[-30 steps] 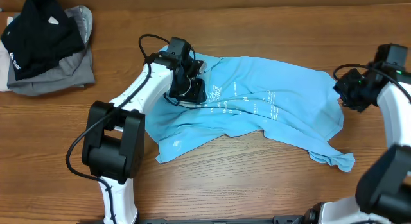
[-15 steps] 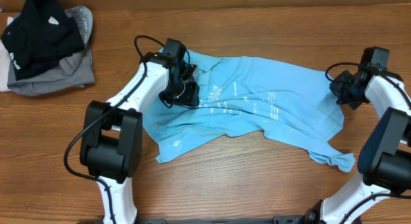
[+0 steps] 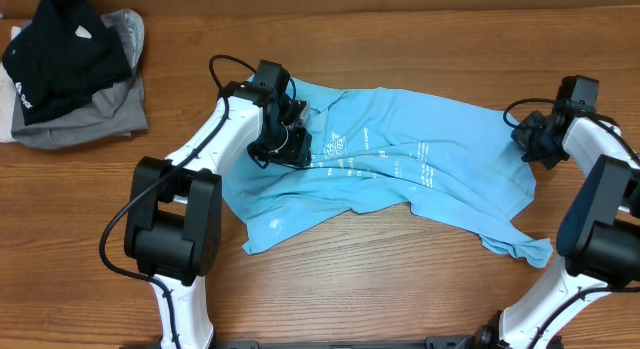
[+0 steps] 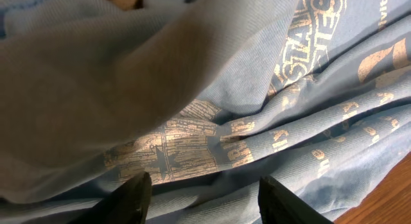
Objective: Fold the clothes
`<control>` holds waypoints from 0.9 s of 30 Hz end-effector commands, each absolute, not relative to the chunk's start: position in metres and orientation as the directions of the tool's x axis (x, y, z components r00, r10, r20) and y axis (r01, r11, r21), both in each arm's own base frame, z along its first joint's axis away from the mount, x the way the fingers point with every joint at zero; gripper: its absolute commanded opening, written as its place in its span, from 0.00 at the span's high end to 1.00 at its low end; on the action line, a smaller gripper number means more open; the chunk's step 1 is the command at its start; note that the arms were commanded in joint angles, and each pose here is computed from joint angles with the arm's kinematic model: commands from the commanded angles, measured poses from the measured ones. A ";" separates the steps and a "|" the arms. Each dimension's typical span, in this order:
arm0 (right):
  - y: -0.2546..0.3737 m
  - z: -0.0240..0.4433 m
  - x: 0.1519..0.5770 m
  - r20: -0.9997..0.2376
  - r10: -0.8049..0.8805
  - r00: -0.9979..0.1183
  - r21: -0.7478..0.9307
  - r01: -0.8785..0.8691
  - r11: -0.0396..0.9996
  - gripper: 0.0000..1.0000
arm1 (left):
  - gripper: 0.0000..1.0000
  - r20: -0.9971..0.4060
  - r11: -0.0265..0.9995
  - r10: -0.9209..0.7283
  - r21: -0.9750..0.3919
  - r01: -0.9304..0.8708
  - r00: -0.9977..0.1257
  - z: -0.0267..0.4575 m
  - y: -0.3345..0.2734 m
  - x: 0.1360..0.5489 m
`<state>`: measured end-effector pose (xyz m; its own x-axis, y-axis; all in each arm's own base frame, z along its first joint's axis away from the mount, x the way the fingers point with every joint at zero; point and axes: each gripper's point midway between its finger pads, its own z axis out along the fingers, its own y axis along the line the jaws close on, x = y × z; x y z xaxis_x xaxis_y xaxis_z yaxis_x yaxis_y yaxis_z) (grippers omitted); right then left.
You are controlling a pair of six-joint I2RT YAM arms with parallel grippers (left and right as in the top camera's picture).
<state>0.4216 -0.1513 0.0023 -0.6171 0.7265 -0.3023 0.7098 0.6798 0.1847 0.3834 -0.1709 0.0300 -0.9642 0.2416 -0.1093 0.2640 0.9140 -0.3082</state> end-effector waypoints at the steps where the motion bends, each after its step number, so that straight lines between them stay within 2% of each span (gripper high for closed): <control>1: -0.155 -0.021 0.421 -0.287 0.726 -0.625 0.160 0.716 0.680 0.96 | 0.42 -0.119 0.914 0.249 -0.300 0.274 -0.961 0.031 -0.168 0.386; 13: -0.169 -0.092 0.458 -0.331 0.724 -0.605 0.181 0.712 0.678 0.96 | 0.40 -0.114 0.914 0.249 -0.301 0.272 -0.962 0.031 -0.168 0.385; 16: -0.175 -0.099 0.475 -0.320 0.723 -0.612 0.174 0.712 0.680 0.96 | 0.39 -0.116 0.914 0.249 -0.300 0.273 -0.962 0.031 -0.168 0.385; 19: -0.182 -0.083 0.490 -0.314 0.699 -0.642 0.150 0.694 0.705 0.96 | 0.37 -0.116 0.914 0.248 -0.301 0.272 -0.962 0.031 -0.168 0.385; 20: -0.193 -0.050 0.503 -0.333 0.685 -0.648 0.126 0.690 0.713 0.96 | 0.39 -0.138 0.912 0.247 -0.300 0.278 -0.959 0.031 -0.169 0.390; 24: -0.203 0.012 0.509 -0.309 0.696 -0.648 0.095 0.708 0.700 0.96 | 0.57 -0.167 0.915 0.223 -0.303 0.265 -0.960 0.033 -0.168 0.400; 27: -0.195 0.055 0.499 -0.249 0.710 -0.658 0.092 0.714 0.694 0.96 | 0.83 -0.164 0.923 0.217 -0.286 0.257 -0.962 0.032 -0.162 0.401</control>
